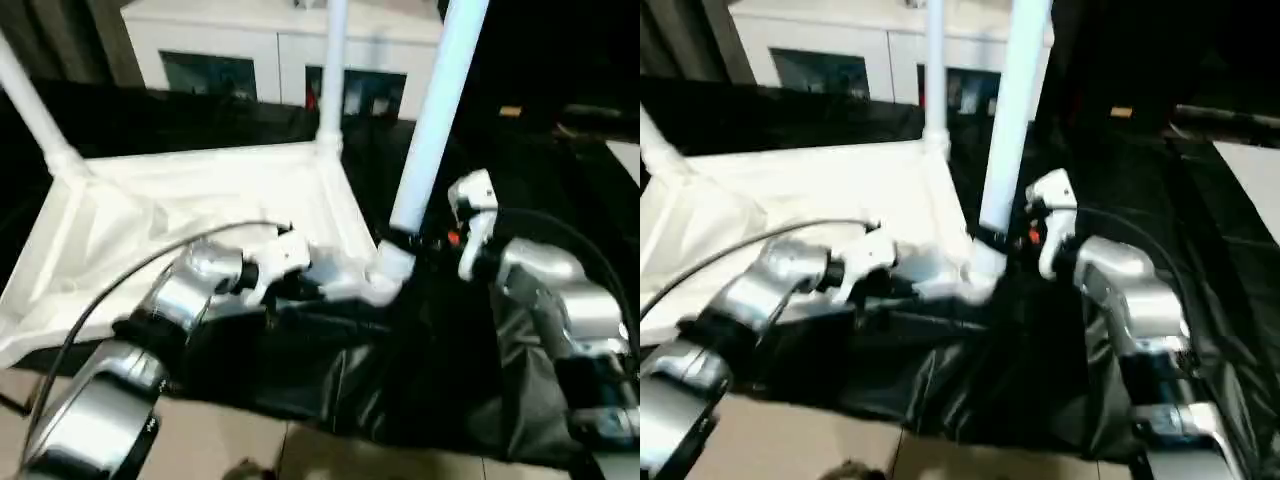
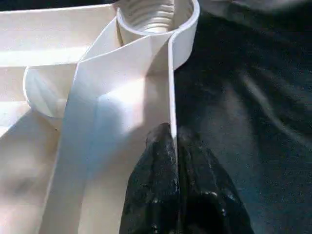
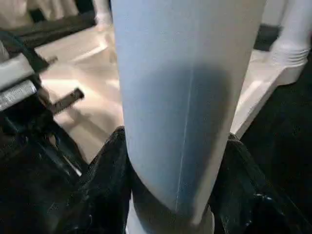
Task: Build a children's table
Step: Insert table leg to table base
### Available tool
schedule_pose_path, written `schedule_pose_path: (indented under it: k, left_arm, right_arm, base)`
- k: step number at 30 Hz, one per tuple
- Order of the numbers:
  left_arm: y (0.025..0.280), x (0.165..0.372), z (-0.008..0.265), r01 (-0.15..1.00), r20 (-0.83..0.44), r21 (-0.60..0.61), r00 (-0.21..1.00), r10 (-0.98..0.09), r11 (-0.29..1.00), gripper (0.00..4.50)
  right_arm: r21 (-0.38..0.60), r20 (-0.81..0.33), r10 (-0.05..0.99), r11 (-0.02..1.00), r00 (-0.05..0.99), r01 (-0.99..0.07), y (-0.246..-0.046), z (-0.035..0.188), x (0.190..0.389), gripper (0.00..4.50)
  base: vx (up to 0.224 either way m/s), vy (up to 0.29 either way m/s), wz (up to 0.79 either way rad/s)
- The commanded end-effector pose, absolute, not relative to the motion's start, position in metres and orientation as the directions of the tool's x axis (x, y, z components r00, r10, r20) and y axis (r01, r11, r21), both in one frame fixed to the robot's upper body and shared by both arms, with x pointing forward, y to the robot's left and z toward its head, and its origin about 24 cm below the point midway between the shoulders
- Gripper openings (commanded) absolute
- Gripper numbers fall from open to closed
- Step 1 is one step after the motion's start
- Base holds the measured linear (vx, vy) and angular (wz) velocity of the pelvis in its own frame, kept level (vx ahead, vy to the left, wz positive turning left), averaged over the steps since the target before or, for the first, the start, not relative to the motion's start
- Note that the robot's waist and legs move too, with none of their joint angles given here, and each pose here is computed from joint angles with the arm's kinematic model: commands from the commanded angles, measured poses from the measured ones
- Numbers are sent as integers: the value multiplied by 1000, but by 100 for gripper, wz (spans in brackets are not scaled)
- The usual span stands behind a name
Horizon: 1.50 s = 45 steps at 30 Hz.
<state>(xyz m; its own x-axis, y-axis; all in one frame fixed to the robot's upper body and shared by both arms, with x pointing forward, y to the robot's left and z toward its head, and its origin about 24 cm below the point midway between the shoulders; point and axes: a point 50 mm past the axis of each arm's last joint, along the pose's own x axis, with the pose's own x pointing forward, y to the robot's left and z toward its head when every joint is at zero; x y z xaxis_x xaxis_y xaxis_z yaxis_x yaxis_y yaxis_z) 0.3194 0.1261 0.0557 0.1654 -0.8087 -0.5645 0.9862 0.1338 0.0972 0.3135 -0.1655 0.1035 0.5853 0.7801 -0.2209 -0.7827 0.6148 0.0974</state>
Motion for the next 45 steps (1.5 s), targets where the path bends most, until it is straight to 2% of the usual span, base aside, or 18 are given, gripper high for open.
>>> schedule_pose_path:
  k: [1,4,9,14,16,19,26,35,37,40,45]
  left_arm:
    - [122,311,51,992,-575,64,126,-809,108,0]
    - [119,304,45,987,-563,78,161,-811,142,0]
    - [125,304,41,977,-594,103,212,-776,187,0]
    - [126,303,43,979,-613,108,201,-764,171,0]
    - [125,304,46,980,-617,112,198,-762,164,0]
    - [125,305,47,981,-620,113,193,-761,156,0]
    - [123,307,49,981,-624,123,196,-756,153,0]
    - [124,308,50,977,-620,139,214,-755,162,0]
    - [124,310,50,974,-615,149,227,-755,171,0]
    - [125,310,50,973,-612,149,231,-757,176,0]
    - [125,310,51,970,-604,158,245,-758,187,0]
  right_arm:
    - [98,-217,800,588,559,-803,-162,107,310,185]
    - [125,-236,807,578,542,-807,-160,101,305,185]
    - [162,-250,826,549,505,-820,-160,102,300,185]
    - [172,-278,833,533,478,-828,-161,100,297,184]
    - [182,-326,828,528,456,-830,-162,93,294,184]
    - [185,-339,816,546,468,-817,-163,89,295,184]
    - [218,-295,764,639,574,-738,-165,78,309,184]
    - [274,-225,735,678,640,-682,-169,74,314,184]
    - [299,-202,733,678,650,-671,-171,71,311,184]
    - [326,-176,750,655,637,-682,-170,61,294,184]
    - [299,-153,730,677,666,-673,-171,53,281,184]
  base:
    - [0,0,0]
    - [0,0,0]
    - [0,0,0]
    - [0,0,0]
    - [0,0,0]
    - [0,0,0]
    - [0,0,0]
    - [0,0,0]
    - [0,0,0]
    - [0,0,0]
    - [0,0,0]
